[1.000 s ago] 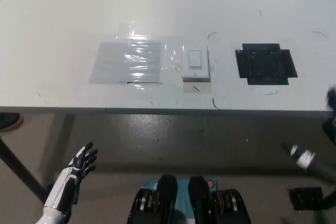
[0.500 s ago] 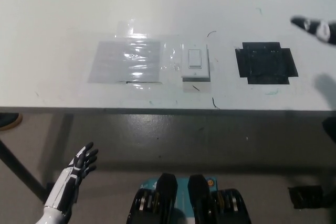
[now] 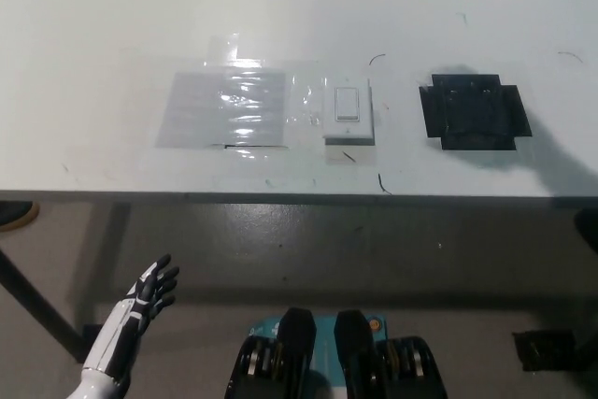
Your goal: A white switch is kept at the centre of the table close to the robot and the robot uses its right hand to press it to turn it on
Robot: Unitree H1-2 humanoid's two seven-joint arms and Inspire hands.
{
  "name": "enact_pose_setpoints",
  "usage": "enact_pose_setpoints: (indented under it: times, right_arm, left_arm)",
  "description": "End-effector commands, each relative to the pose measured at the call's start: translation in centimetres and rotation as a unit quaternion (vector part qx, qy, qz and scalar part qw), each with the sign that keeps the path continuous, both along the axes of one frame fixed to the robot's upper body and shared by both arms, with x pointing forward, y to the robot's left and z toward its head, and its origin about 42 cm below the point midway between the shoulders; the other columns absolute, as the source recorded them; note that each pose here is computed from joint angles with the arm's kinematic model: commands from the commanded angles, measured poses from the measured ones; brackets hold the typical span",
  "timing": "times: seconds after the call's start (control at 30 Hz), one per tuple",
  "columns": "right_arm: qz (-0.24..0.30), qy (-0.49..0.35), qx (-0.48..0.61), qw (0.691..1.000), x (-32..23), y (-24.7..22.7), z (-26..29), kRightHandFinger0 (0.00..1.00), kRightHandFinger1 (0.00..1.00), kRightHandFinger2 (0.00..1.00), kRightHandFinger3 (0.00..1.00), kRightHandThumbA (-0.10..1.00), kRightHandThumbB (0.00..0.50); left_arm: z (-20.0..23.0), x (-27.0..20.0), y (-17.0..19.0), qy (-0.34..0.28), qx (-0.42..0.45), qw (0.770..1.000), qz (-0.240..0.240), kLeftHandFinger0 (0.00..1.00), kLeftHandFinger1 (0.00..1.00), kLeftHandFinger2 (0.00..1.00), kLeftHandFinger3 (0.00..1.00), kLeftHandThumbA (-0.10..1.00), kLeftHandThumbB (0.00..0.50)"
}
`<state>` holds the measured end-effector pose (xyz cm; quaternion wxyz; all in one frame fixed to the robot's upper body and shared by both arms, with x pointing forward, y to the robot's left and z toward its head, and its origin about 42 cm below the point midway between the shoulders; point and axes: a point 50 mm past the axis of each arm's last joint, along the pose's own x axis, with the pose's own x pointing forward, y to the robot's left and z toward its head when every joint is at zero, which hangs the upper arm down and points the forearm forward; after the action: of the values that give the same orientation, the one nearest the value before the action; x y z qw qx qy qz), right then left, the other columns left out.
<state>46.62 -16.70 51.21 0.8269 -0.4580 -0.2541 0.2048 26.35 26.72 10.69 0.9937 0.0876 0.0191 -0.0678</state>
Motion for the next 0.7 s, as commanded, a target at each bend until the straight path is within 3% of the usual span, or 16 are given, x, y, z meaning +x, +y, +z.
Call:
enact_pose_setpoints:
  times: [0.0,0.1,0.2,0.3,0.4,0.43,0.47,0.53,0.67]
  right_arm:
    - [-0.019,0.040,-0.067,0.997,1.6,3.1,3.6,1.00,1.00,1.00,1.00,1.00,0.310]
    - [-0.042,0.066,-0.090,0.993,3.2,4.5,2.5,1.00,1.00,1.00,1.00,1.00,0.324]
    - [-0.050,0.067,-0.138,0.987,4.9,5.8,0.5,1.00,1.00,1.00,1.00,1.00,0.303]
    - [-0.068,0.086,-0.160,0.981,6.1,6.4,-1.3,1.00,1.00,1.00,1.00,1.00,0.330]
    - [-0.079,0.104,-0.171,0.977,6.6,6.8,-2.9,1.00,1.00,1.00,1.00,1.00,0.335]
    - [-0.081,0.105,-0.182,0.974,6.7,7.0,-3.4,1.00,1.00,1.00,1.00,1.00,0.334]
    - [-0.083,0.109,-0.183,0.973,6.8,7.2,-4.2,1.00,1.00,1.00,1.00,1.00,0.332]
    - [-0.081,0.109,-0.201,0.970,6.9,7.6,-5.1,1.00,1.00,1.00,1.00,1.00,0.340]
    - [-0.089,0.110,-0.250,0.958,6.8,8.6,-7.0,1.00,1.00,1.00,1.00,1.00,0.353]
  left_arm:
    - [1.1,0.4,-0.1,-0.022,-0.001,1.000,-0.022,1.00,1.00,1.00,1.00,1.00,0.066]
    - [1.0,0.3,-0.2,-0.023,-0.001,1.000,-0.021,1.00,1.00,1.00,1.00,1.00,0.060]
    - [1.2,0.0,-0.3,-0.018,-0.002,1.000,-0.021,1.00,1.00,1.00,1.00,1.00,0.069]
    - [1.3,0.1,-0.4,-0.019,0.005,1.000,-0.019,1.00,1.00,1.00,1.00,1.00,0.020]
    - [1.3,0.2,-0.5,-0.018,0.011,1.000,-0.018,1.00,1.00,1.00,1.00,1.00,0.017]
    - [1.3,0.2,-0.6,-0.021,0.015,0.999,-0.022,1.00,1.00,1.00,1.00,1.00,0.031]
    - [1.3,0.3,-0.7,-0.021,0.017,0.999,-0.021,1.00,1.00,1.00,1.00,1.00,0.079]
    - [1.3,0.3,-0.7,-0.022,0.020,0.999,-0.024,1.00,1.00,1.00,1.00,1.00,0.110]
    - [1.0,0.0,-0.7,-0.021,0.023,0.999,-0.025,1.00,1.00,1.00,1.00,1.00,0.085]
